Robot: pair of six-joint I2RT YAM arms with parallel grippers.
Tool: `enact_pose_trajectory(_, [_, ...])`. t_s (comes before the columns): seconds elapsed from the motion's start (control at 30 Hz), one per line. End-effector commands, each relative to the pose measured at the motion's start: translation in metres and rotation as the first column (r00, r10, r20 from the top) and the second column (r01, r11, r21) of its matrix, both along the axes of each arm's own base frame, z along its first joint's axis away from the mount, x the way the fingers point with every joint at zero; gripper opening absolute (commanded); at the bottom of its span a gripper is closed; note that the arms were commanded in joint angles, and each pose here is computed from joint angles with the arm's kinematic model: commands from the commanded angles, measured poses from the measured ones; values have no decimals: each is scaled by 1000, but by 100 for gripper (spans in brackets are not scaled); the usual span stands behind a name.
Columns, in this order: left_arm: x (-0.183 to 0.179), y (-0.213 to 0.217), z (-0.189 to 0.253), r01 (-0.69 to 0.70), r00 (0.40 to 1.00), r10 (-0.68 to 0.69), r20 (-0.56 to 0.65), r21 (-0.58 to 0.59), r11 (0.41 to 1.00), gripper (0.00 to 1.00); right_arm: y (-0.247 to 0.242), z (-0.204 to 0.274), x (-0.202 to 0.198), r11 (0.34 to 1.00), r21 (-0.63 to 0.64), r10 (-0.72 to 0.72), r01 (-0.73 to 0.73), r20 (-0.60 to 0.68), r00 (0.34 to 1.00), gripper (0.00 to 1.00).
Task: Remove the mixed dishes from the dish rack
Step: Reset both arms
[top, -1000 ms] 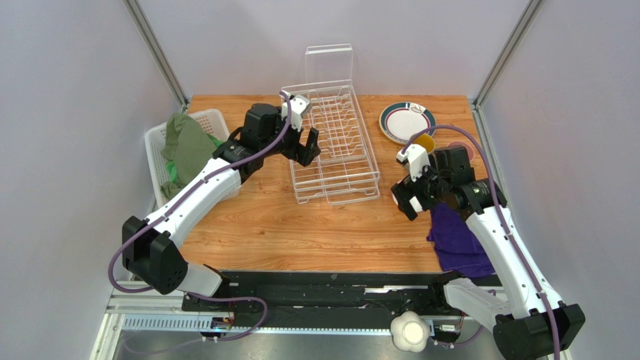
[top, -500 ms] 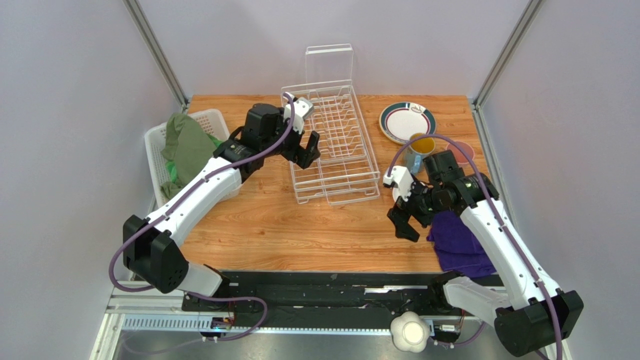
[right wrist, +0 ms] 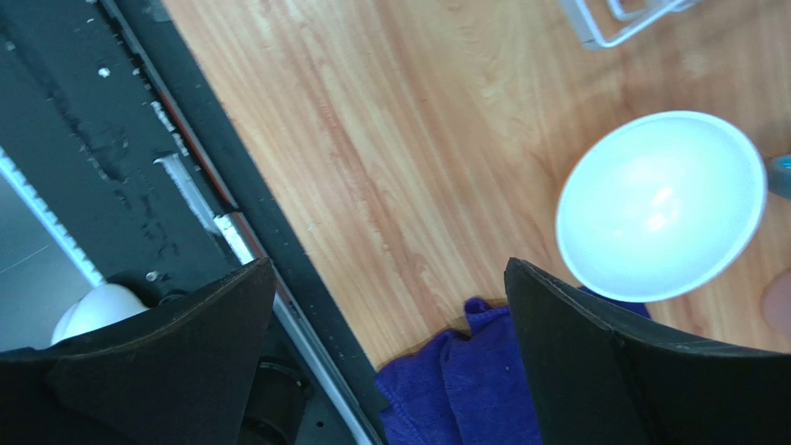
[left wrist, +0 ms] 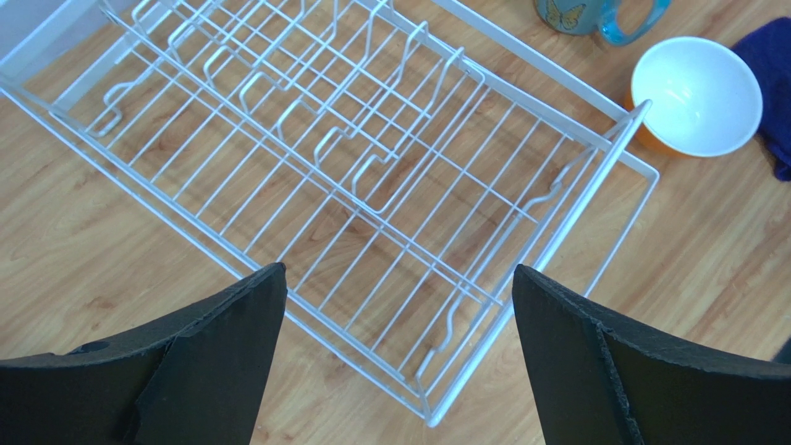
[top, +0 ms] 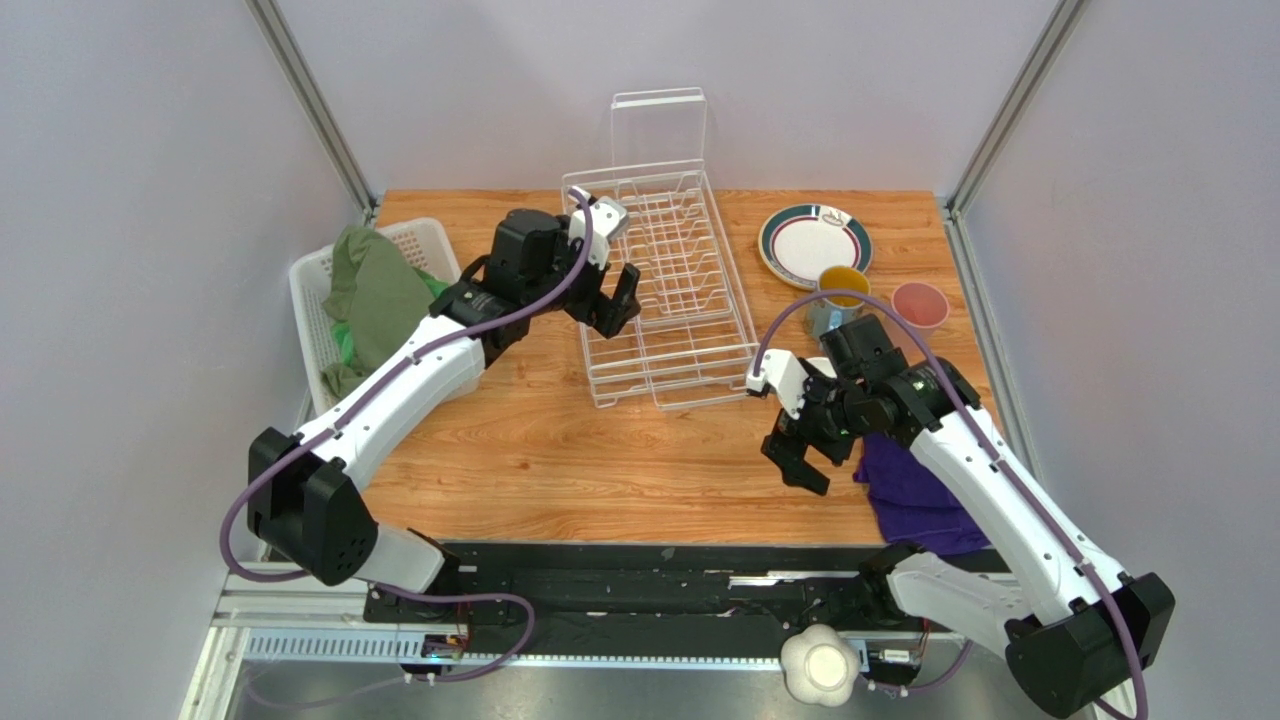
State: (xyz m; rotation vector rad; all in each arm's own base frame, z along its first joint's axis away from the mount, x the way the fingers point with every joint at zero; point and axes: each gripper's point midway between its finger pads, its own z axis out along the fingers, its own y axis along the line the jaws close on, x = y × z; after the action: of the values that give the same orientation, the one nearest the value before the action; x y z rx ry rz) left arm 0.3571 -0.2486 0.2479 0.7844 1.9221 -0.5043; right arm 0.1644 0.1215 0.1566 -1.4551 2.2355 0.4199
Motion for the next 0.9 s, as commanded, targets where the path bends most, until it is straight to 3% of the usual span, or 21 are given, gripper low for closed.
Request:
enact_pose_trajectory(0.0, [11,9,21,-49,989,54,135,-40,998,99,7,20,42,993,58,-110,101,183,977,99])
enact_pose_trajectory(0.17, [15,17,14,-92,984,94,153,-20,996,99,8,35,74,976,92,-215,197,288,933,99])
enact_pose_trajectory(0.33, [14,18,22,-101,979,107,173,-49,994,99,6,56,108,941,163,-339,298,398,852,99])
enact_pose_trajectory(0.57, [21,42,35,-216,927,236,290,-99,971,99,-1,70,140,864,271,-503,424,468,726,100])
enact_pose_trajectory(0.87, [33,130,15,-385,843,409,350,-138,912,99,-14,73,158,780,362,-626,511,459,630,100])
